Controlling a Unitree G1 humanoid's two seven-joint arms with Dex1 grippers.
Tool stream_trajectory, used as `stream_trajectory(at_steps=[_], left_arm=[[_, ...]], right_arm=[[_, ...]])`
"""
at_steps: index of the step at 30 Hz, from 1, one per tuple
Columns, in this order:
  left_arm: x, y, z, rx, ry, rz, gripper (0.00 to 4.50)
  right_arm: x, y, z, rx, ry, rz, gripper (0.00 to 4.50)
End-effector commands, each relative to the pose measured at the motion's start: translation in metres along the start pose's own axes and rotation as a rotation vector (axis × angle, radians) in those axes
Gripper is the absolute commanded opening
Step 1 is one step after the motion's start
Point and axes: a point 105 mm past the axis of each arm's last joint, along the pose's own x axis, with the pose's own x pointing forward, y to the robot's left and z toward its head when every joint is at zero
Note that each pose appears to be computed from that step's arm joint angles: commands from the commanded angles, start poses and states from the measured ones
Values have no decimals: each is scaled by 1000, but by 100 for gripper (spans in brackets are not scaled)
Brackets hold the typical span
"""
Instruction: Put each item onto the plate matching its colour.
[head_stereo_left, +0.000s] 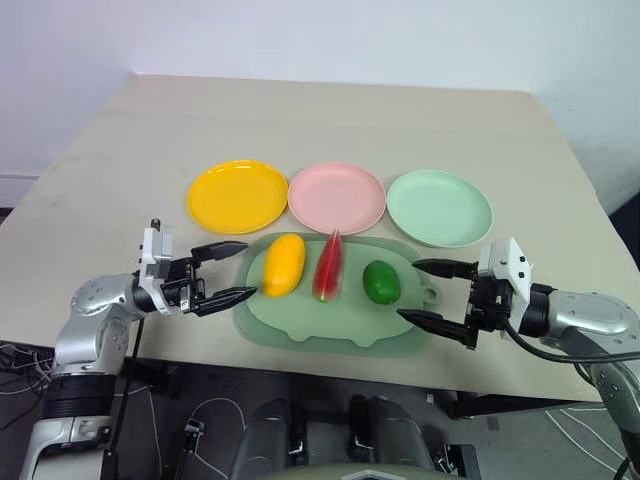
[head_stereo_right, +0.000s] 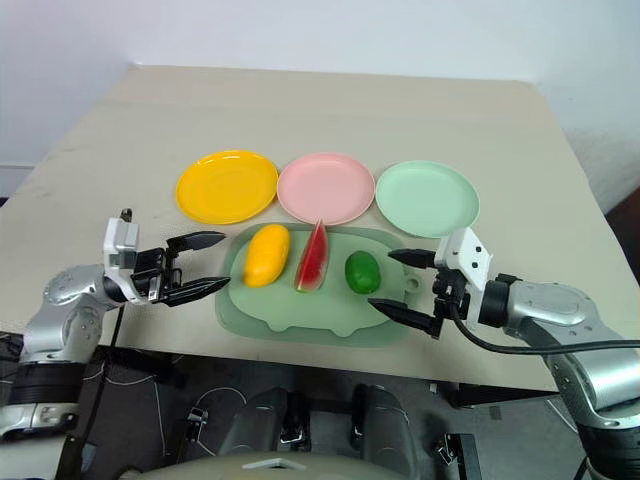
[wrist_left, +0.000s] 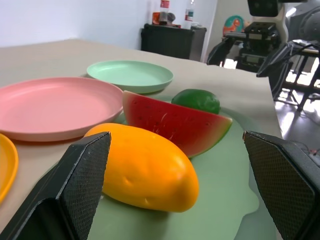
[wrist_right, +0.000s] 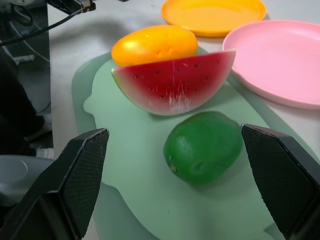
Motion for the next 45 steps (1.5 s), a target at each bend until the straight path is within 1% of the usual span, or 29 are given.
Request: stream_trajectory(at_steps=[1,7,14,20,29,33,37,40,43,45], left_arm=[[5,-4,6,31,-10,-22,446],[10,-6,9,25,-12,-38,446],[20,-10,5,12,-15,-78,446],[24,-12,3,0,-18,-90,446],[21,-9,7,12,-15,-77,446],[19,-8,7,19,-7,-69,446],[19,-7,6,21,-4,-65,446],[19,-4,7,22,-8,-58,446],[19,-3,8,21,-5,-61,446],[18,-1,7,24,-1,-59,446]], right_arm=[[-4,2,8,-22,-17,2,450],[-8,1,7,-20,-19,-18,450],[-10,-9,3,2,17,-117,450],[-5,-7,14,20,-22,-102,450],[5,-5,19,31,-32,-85,450],[16,-11,25,51,-21,-107,450],[27,-17,13,109,108,-153,450],[40,-12,24,205,100,-116,450],[48,-14,30,212,127,-129,450],[51,-10,34,224,133,-107,450]])
